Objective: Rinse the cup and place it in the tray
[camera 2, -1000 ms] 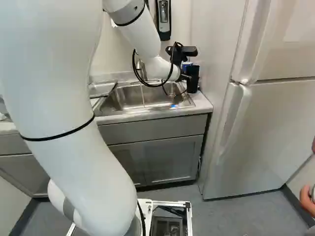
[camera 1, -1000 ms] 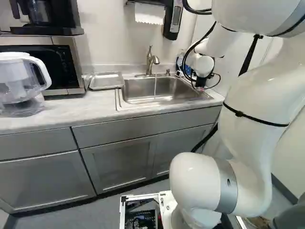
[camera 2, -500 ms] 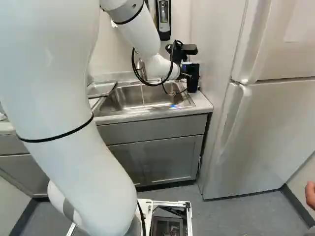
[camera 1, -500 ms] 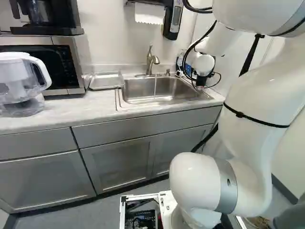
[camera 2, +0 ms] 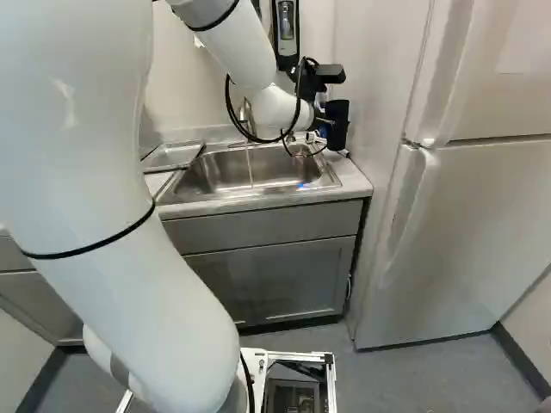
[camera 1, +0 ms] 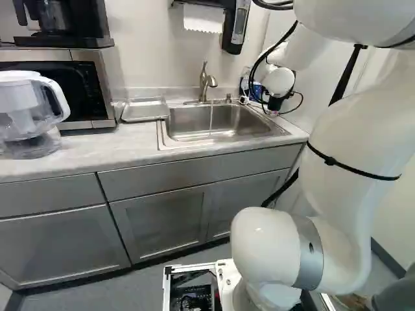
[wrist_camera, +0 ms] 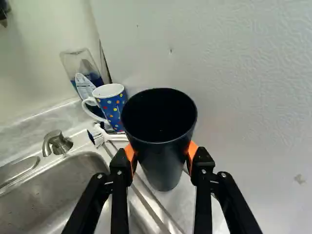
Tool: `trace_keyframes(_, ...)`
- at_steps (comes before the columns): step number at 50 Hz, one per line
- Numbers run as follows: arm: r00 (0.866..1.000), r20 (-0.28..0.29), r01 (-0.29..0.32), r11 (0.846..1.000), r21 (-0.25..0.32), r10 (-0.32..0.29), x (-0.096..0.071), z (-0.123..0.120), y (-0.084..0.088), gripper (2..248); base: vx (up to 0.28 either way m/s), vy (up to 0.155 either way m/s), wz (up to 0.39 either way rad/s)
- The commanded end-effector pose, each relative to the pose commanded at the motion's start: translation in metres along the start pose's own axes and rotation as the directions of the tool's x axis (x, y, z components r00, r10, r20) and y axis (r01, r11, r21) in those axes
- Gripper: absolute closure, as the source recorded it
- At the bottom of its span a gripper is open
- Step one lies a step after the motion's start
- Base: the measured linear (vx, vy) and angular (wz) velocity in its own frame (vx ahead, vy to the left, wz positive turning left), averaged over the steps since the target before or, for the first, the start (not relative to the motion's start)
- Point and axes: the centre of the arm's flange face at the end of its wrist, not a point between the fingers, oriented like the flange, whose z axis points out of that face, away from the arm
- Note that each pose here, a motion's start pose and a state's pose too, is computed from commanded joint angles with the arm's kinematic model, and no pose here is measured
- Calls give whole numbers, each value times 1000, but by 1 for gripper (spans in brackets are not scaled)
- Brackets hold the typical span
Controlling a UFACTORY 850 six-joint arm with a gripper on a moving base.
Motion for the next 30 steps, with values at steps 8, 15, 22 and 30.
trace_keyframes(8, 1000, -16, -2, 1000, 9, 2, 7, -6, -4, 129, 0, 0, 0)
trace_keyframes(15, 1000, -31, -1, 1000, 25, 2, 14, -12, -11, 129, 0, 0, 0)
trace_keyframes(22, 999, -34, 4, 999, 44, -2, 14, -17, -20, 129, 0, 0, 0)
trace_keyframes(30, 999, -34, 11, 998, 66, -9, 12, -22, -31, 129, 0, 0, 0)
